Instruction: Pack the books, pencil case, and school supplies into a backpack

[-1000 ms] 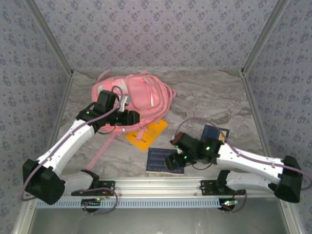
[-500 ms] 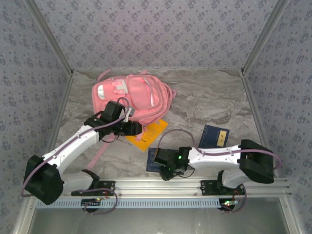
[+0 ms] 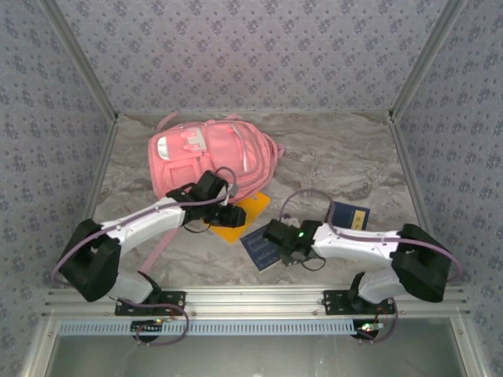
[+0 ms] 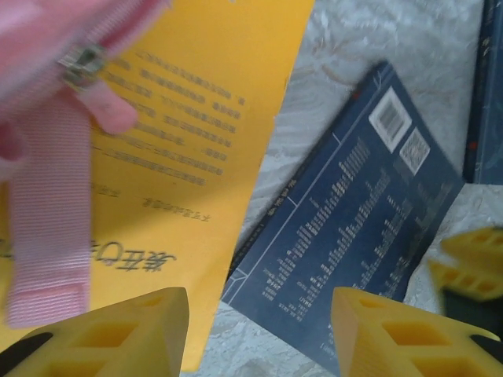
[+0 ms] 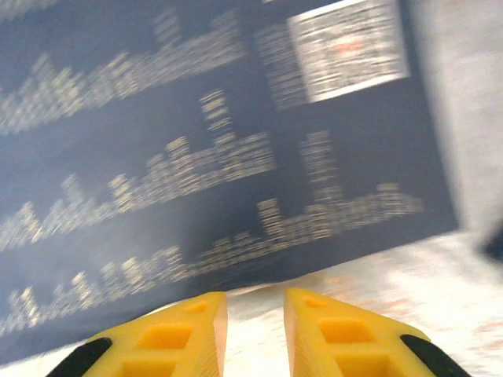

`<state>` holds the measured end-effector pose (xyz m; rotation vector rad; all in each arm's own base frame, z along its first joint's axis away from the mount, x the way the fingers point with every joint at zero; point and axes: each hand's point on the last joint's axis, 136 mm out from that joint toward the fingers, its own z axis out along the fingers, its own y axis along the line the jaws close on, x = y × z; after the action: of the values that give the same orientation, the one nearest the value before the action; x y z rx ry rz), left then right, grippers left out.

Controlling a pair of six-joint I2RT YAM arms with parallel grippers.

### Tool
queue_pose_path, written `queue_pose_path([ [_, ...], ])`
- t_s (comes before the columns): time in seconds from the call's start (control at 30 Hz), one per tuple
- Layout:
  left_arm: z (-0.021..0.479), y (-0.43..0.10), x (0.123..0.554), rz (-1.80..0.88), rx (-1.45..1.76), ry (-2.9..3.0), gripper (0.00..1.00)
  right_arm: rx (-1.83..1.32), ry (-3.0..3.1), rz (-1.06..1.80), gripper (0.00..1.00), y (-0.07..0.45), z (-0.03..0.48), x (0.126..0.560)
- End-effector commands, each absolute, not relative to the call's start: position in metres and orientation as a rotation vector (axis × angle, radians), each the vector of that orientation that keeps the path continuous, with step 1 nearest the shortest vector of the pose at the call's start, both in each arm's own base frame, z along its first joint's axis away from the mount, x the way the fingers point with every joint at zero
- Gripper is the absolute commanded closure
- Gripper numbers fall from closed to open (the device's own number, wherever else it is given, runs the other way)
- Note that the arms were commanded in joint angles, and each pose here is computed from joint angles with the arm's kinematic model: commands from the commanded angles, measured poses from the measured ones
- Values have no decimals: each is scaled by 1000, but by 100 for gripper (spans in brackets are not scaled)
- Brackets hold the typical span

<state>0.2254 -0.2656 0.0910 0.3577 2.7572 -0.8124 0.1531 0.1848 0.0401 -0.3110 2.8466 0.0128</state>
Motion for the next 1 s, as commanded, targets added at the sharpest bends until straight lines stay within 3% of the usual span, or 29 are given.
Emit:
queue_pose_path([
  [0.0, 92, -287, 234, -829, 359, 2724, 49, -167, 2761, 4, 74, 154, 60, 176],
  [0.07, 87, -295, 233, -829, 365, 2737, 49, -120, 2705, 209, 72, 162, 77, 178],
  [0.3, 65, -316, 226, -807, 379, 2779, 50, 227, 2632, 963, 46, 186, 96, 163],
  [0.43, 52, -317, 225, -760, 375, 2817, 51, 404, 2609, 1072, 37, 183, 85, 154],
  [0.57, 41, -316, 226, -718, 370, 2839, 52, 552, 2624, 1022, 36, 173, 67, 154],
  [0.97, 18, -328, 220, -683, 413, 2892, 55, 578, 2684, 991, 37, 183, 43, 171],
])
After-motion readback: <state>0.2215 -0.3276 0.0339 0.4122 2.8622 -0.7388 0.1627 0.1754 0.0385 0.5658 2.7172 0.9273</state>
